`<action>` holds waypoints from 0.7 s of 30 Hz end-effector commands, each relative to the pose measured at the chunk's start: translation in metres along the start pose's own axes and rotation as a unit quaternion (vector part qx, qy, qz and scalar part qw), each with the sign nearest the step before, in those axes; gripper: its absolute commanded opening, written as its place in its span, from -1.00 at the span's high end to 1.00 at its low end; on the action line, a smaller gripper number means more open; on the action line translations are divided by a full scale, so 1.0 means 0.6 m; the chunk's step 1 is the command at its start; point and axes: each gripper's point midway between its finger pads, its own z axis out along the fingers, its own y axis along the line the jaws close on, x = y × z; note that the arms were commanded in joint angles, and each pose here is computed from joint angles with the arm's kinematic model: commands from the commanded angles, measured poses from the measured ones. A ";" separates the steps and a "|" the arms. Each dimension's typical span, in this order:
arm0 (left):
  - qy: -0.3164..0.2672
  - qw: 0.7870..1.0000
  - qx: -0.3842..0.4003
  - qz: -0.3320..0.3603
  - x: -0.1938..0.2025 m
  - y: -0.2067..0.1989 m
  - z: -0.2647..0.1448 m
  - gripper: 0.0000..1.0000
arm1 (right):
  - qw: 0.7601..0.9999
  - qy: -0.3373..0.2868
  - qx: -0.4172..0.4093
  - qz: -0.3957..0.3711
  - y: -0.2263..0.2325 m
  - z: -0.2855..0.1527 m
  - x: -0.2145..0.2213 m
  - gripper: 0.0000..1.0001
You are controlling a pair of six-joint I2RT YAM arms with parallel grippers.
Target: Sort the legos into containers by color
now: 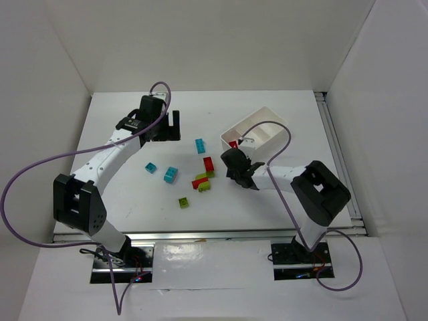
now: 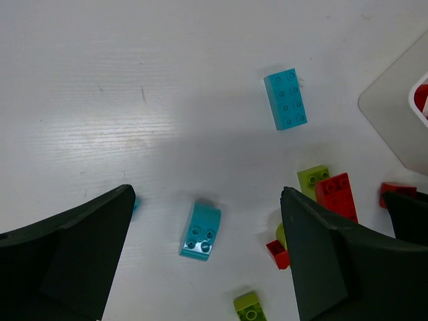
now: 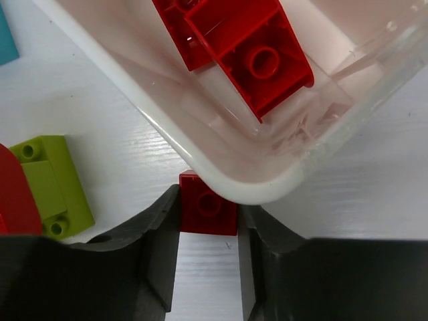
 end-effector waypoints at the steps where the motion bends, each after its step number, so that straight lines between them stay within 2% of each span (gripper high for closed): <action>1: -0.020 1.000 0.005 0.009 -0.024 -0.007 -0.007 -1.00 | 0.999 -0.035 -0.007 0.009 0.019 -0.024 -0.043 0.37; 4: -0.020 1.000 0.005 0.009 -0.024 -0.007 -0.007 -1.00 | 0.999 -0.036 -0.029 0.008 0.022 -0.062 -0.065 0.50; 8: -0.023 1.000 -0.005 0.009 -0.025 -0.001 -0.006 -1.00 | 0.997 -0.057 -0.053 0.015 0.014 -0.127 -0.110 0.50; 12: -0.027 1.000 -0.003 0.008 -0.029 -0.002 -0.006 -1.00 | 0.992 -0.111 -0.048 0.018 -0.004 -0.179 -0.173 0.50; 16: -0.032 0.999 -0.002 0.007 -0.035 -0.004 -0.008 -1.00 | 0.991 -0.133 -0.031 0.011 -0.005 -0.155 -0.234 0.50; 21: -0.036 0.999 -0.001 0.007 -0.039 -0.004 -0.014 -1.00 | 0.991 -0.130 -0.037 0.003 0.022 -0.092 -0.260 0.50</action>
